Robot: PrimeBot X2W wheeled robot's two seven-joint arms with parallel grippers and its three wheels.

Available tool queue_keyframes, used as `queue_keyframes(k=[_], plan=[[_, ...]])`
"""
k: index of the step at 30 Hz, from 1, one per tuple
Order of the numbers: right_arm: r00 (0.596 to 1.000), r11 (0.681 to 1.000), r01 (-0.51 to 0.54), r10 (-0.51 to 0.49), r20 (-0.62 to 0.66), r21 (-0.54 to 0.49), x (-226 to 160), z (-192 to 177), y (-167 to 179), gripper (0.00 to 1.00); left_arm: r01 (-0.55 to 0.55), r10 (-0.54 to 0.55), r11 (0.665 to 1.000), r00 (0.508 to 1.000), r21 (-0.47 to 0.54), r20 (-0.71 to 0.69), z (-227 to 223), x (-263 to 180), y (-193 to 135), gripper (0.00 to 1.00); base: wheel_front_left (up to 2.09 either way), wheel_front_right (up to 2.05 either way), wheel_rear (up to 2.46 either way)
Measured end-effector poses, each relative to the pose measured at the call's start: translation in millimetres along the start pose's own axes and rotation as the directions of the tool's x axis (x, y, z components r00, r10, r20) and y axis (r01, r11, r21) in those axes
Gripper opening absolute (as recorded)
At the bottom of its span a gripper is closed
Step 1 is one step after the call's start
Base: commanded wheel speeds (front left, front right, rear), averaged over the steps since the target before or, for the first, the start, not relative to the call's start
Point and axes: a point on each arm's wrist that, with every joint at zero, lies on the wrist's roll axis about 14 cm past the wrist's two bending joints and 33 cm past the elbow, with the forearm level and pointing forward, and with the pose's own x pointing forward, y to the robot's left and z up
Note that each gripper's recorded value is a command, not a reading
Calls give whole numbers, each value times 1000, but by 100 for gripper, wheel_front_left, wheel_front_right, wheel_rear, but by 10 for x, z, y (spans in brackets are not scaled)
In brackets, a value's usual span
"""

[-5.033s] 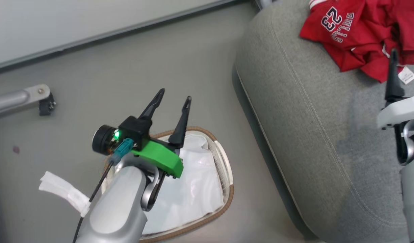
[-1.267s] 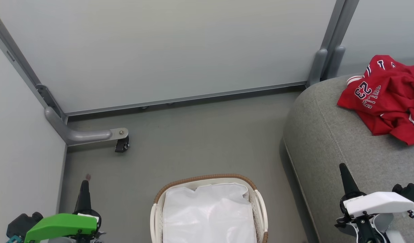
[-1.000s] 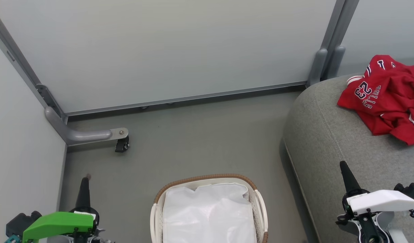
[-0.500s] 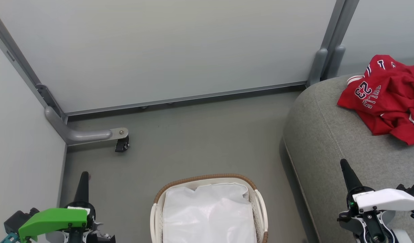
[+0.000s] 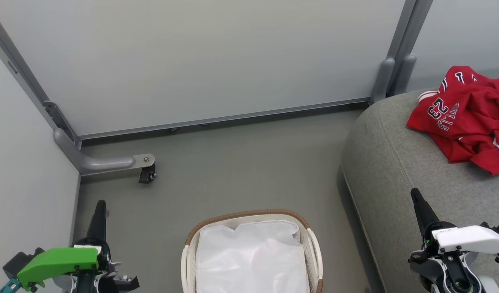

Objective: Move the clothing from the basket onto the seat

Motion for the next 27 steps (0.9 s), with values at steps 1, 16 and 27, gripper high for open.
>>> queue_keyframes(k=[1, 16, 27], plan=[[1000, 1000, -2, 2, 0, 7, 3, 2, 7, 0, 2, -2, 1000, 1000, -6, -1, 1, 1, -7, 0, 0, 0, 0], [1000, 993, -26, 26, -4, 114, 16, 16, 68, 0, 39, -40, 994, 999, -105, -7, 13, 33, -114, 0, 0, 0, 0], [999, 985, -38, 39, -6, 167, 21, 24, 98, 0, 63, -64, 986, 998, -155, -7, 25, 55, -186, 0, 0, 0, 0]])
